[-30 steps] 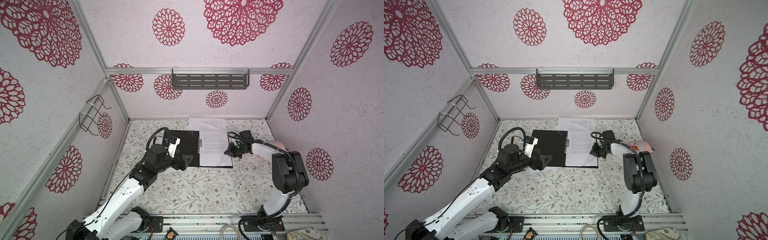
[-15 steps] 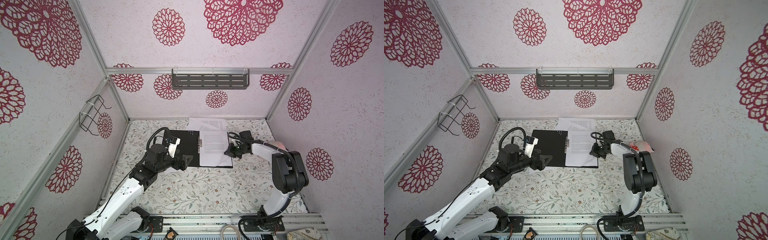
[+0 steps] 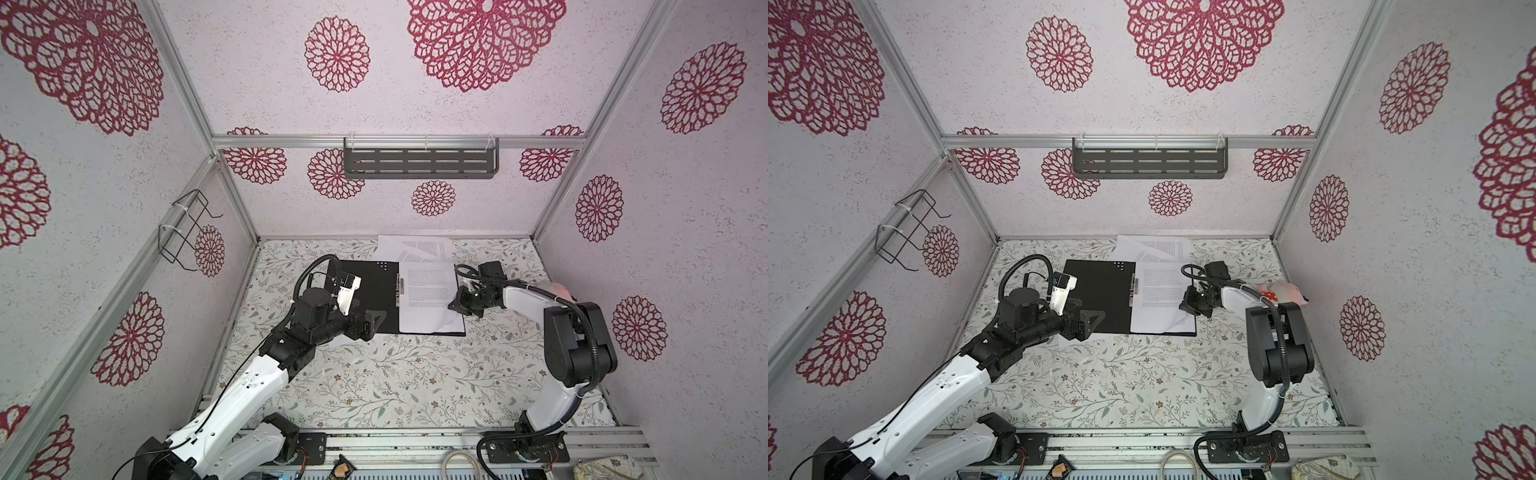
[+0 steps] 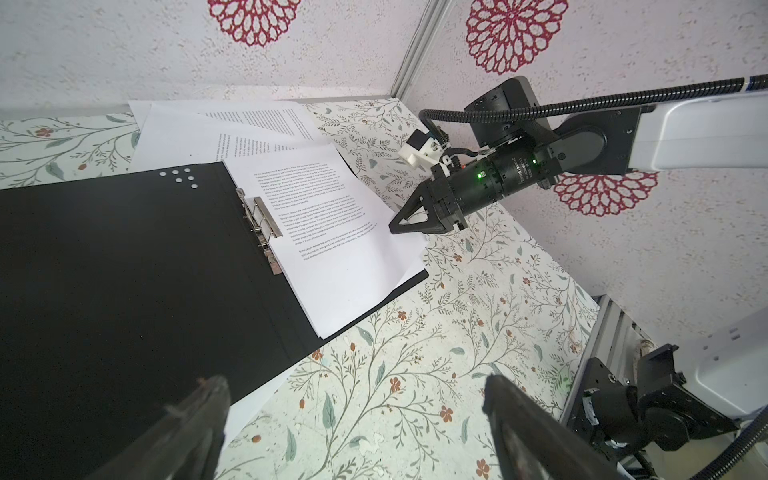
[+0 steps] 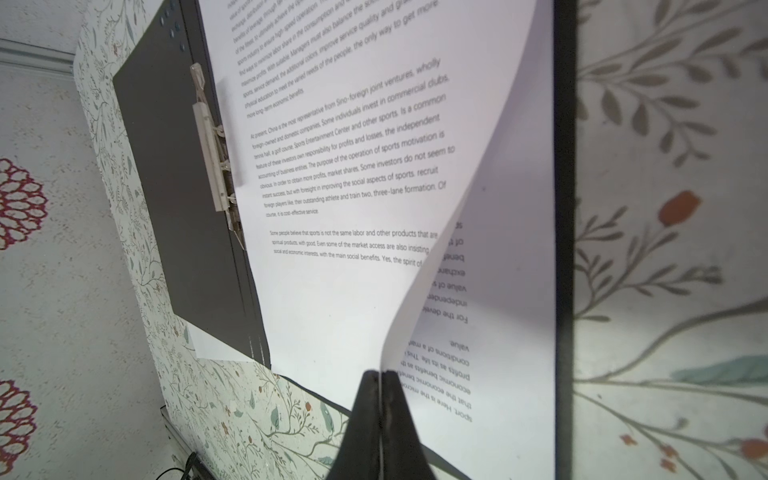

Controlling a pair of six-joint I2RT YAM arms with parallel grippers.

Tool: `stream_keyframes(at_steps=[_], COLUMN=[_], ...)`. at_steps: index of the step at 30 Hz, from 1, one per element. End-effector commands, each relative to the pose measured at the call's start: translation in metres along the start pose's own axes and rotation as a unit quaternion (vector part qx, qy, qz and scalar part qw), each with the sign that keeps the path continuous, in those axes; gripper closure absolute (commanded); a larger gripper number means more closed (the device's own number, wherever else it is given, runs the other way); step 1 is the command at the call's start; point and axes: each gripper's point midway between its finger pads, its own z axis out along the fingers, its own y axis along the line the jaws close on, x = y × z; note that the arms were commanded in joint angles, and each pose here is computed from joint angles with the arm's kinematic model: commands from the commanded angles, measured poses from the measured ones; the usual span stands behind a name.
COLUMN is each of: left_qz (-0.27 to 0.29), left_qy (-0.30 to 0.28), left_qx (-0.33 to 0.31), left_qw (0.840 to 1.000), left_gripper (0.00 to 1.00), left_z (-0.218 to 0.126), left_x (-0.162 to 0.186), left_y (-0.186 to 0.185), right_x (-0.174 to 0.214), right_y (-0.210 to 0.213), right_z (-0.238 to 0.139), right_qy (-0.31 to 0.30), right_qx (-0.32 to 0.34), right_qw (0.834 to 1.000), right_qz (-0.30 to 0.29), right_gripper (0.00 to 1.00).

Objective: Put the files into the folder
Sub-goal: 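Lower the sheet onto the folder pages beside the clip with right gripper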

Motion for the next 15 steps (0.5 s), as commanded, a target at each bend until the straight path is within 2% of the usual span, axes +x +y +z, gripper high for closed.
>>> stream_keyframes(at_steps=[1, 7, 15], left_qz=[0.018, 0.017, 0.018], left_qy=[-0.015, -0.016, -0.018], left_qx=[0.004, 0.004, 0.007], left_qw=[1.000, 1.000, 1.000], left_gripper=[0.02, 0.01, 0.01], left_z=[-0.003, -0.004, -0.005], left_x=[-0.014, -0.014, -0.015], left_y=[-0.006, -0.006, -0.007], right_x=[0.000, 0.000, -0.001], right_y=[0.008, 0.004, -0.010], right_z=[-0.007, -0.010, -0.021], right_qy=[-0.004, -0.010, -0.019], right_qx=[-0.008, 0.008, 0.058], right_qw=[1.000, 1.000, 0.998], right_qz=[-0.005, -0.009, -0.013], right_gripper=[0.86, 0.55, 0.30])
